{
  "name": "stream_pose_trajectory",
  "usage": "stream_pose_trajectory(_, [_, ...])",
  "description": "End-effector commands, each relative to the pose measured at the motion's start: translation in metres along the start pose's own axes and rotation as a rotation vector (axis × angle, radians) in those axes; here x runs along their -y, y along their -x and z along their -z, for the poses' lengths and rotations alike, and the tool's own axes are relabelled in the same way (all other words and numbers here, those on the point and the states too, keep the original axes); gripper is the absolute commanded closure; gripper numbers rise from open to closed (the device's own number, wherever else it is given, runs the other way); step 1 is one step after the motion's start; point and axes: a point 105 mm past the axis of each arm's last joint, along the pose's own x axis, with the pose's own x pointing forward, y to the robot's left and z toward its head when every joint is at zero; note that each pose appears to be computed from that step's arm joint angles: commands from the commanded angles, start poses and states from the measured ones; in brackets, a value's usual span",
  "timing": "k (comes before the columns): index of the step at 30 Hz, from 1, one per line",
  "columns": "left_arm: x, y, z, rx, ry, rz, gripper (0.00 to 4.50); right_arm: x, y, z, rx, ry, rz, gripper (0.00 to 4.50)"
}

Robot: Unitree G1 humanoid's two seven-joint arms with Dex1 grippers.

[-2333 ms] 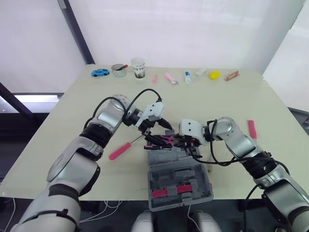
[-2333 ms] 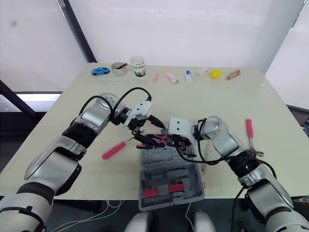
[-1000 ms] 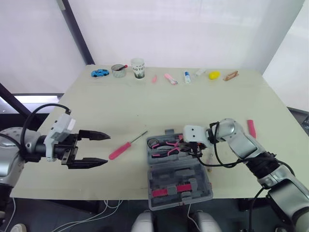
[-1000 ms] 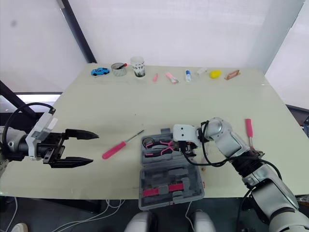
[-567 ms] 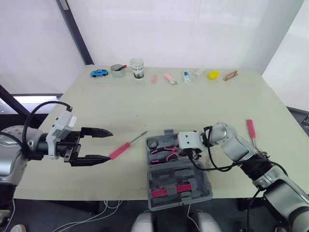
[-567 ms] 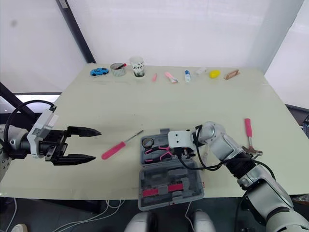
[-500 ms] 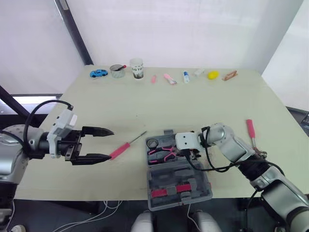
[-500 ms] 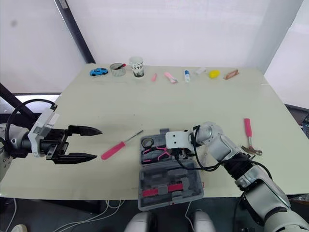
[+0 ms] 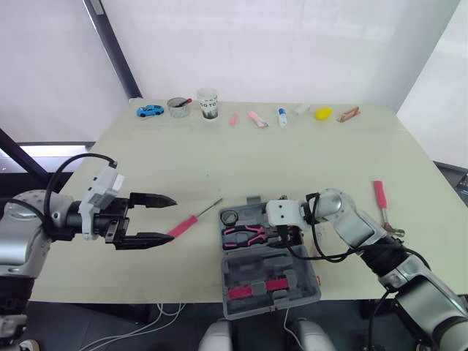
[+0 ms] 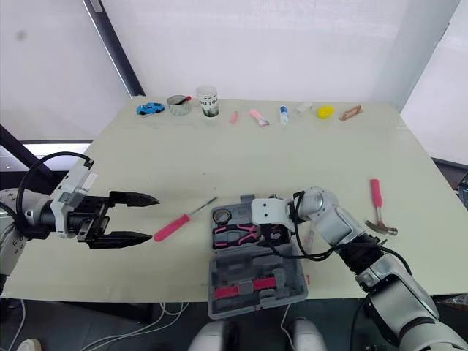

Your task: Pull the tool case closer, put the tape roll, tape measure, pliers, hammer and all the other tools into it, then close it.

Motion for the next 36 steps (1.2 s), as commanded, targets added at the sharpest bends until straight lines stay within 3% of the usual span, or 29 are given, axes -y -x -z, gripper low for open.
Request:
stream_pose_trajectory(1, [0.002, 0.001, -0.007, 0.002, -0.035, 0.007, 0.0, 0.008, 0.007, -0.023, 0.173, -0.097, 0.041, 0.53])
stream_pose_trajectory(5, [0.001, 0.001, -0.006, 0.011, -0.03, 0.0, 0.0, 0.006, 0.002, -0.039, 0.379, -0.202, 0.039, 1.51])
stream_pose_trajectory(6, [0.001, 0.001, -0.005, 0.013, -0.029, -0.002, 0.0, 0.007, 0.001, -0.041, 0.413, -0.227, 0.047, 1.89])
stream_pose_trajectory(7, [0.001, 0.001, -0.005, 0.018, -0.027, -0.004, 0.0, 0.009, 0.0, -0.039, 0.427, -0.25, 0.065, 2.66])
stream_pose_trajectory(8, [0.001, 0.0, -0.004, 0.023, -0.023, -0.006, 0.0, 0.009, -0.002, -0.035, 0.42, -0.253, 0.077, 2.66])
stream_pose_trajectory(9, [0.001, 0.0, -0.003, 0.027, -0.02, -0.011, 0.0, 0.01, -0.005, -0.029, 0.404, -0.261, 0.091, 3.26])
stream_pose_trajectory(10, [0.001, 0.0, -0.002, 0.03, -0.018, -0.014, 0.0, 0.01, -0.007, -0.024, 0.396, -0.273, 0.1, 3.48])
stream_pose_trajectory(12, [0.001, -0.001, -0.001, 0.035, -0.017, -0.019, 0.0, 0.01, -0.01, -0.017, 0.392, -0.297, 0.11, 4.48])
stream_pose_trajectory(21, [0.007, -0.006, 0.004, 0.064, 0.008, -0.018, 0.0, 0.001, -0.031, 0.012, 0.333, -0.373, 0.131, 4.48])
stream_pose_trajectory(31, [0.008, -0.004, 0.011, 0.075, 0.032, -0.048, 0.0, -0.049, -0.049, 0.106, -0.18, -0.514, 0.009, 4.48])
stream_pose_trajectory(36, [0.011, -0.007, 0.015, 0.085, 0.048, -0.042, 0.0, -0.068, -0.05, 0.119, -0.253, -0.538, -0.027, 4.48])
